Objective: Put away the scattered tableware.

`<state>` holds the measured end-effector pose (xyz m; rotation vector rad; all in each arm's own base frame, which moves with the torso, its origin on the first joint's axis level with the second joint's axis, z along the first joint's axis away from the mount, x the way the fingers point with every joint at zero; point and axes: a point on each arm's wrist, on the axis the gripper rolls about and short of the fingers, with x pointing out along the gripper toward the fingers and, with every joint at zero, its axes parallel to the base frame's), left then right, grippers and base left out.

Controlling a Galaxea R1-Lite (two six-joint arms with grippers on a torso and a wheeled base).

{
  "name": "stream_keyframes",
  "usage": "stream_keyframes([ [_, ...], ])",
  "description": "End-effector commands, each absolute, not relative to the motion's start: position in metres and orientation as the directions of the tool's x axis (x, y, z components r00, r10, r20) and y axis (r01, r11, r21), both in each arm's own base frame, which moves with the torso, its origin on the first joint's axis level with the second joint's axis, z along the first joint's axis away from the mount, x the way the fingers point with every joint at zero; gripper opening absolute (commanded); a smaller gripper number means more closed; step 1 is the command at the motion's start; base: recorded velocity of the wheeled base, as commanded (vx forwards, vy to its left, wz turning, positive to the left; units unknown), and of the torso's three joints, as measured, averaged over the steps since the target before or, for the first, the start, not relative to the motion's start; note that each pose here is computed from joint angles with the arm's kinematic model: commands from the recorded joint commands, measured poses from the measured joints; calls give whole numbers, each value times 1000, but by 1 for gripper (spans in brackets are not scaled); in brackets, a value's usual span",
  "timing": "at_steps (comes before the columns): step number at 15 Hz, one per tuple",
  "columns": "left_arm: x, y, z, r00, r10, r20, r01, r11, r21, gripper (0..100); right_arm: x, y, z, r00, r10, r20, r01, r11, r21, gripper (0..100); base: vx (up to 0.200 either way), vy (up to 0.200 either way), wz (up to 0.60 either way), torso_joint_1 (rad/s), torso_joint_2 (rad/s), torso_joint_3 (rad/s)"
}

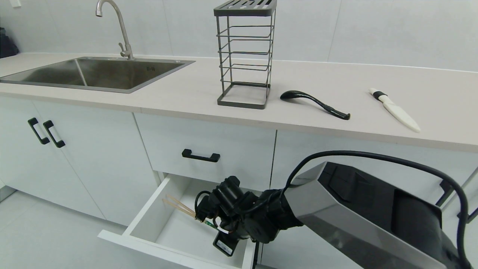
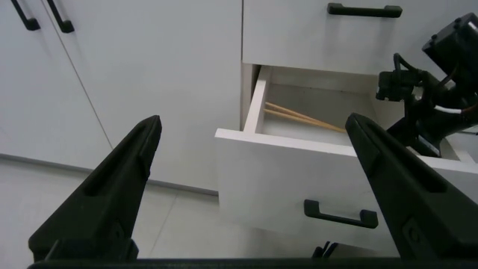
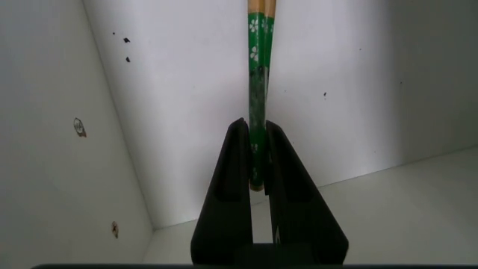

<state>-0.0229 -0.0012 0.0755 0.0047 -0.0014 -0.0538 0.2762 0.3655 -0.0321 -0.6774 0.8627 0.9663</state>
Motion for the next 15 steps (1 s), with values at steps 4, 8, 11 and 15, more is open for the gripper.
stream_keyframes([
  [4,-23,-1,75,999,-54,0,54,999,5,100,275,373,-46,285,407,-868,-913,390,-118,0,0,0,0,0,0,0],
  [8,-23,-1,75,999,-54,0,54,999,6,100,273,378,-50,268,401,-876,-921,375,-110,0,0,0,0,0,0,0],
  [11,-23,-1,75,999,-54,0,54,999,6,100,272,383,-51,240,407,-881,-941,321,-108,100,0,0,0,0,0,0],
  [15,-23,-1,75,999,-54,0,54,999,6,100,270,381,-38,234,413,-880,-951,287,-118,100,0,0,0,0,0,0],
])
